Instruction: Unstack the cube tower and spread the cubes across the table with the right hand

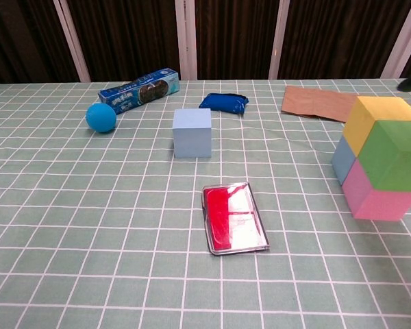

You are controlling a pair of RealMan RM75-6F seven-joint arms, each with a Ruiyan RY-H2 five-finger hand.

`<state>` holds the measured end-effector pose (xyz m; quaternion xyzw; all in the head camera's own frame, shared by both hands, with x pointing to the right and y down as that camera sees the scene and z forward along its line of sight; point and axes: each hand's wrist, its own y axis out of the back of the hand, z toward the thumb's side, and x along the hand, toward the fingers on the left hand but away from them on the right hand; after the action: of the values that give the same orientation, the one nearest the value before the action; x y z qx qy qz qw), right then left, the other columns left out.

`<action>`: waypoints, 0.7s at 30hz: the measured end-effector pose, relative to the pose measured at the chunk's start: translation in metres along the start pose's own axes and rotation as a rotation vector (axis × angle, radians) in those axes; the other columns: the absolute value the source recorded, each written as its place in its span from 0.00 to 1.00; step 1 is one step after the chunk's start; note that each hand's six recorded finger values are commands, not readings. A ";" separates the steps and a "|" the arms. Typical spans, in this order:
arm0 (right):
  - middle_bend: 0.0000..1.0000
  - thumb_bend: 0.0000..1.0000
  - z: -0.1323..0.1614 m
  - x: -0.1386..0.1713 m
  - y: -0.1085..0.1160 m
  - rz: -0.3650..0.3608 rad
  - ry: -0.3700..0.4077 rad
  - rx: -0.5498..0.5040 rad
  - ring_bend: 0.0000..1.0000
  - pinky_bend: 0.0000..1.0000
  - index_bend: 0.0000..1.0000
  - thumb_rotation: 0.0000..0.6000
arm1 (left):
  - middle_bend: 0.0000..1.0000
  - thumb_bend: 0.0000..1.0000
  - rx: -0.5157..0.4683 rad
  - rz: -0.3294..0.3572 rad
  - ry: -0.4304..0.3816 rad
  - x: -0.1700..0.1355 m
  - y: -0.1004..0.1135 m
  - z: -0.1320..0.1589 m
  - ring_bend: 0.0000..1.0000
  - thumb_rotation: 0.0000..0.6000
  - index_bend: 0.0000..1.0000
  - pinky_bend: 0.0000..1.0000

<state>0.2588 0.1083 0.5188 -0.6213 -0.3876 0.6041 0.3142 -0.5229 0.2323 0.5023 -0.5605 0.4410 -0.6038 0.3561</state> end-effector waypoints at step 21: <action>0.06 0.13 -0.088 0.014 -0.037 0.251 -0.131 0.014 0.12 0.00 0.00 1.00 | 0.00 0.32 0.004 -0.013 0.008 -0.002 -0.002 0.001 0.00 1.00 0.10 0.01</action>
<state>0.3420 0.1458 0.5494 -0.6221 -0.3224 0.6805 0.2144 -0.5220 0.2352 0.5032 -0.5601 0.4375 -0.6092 0.3517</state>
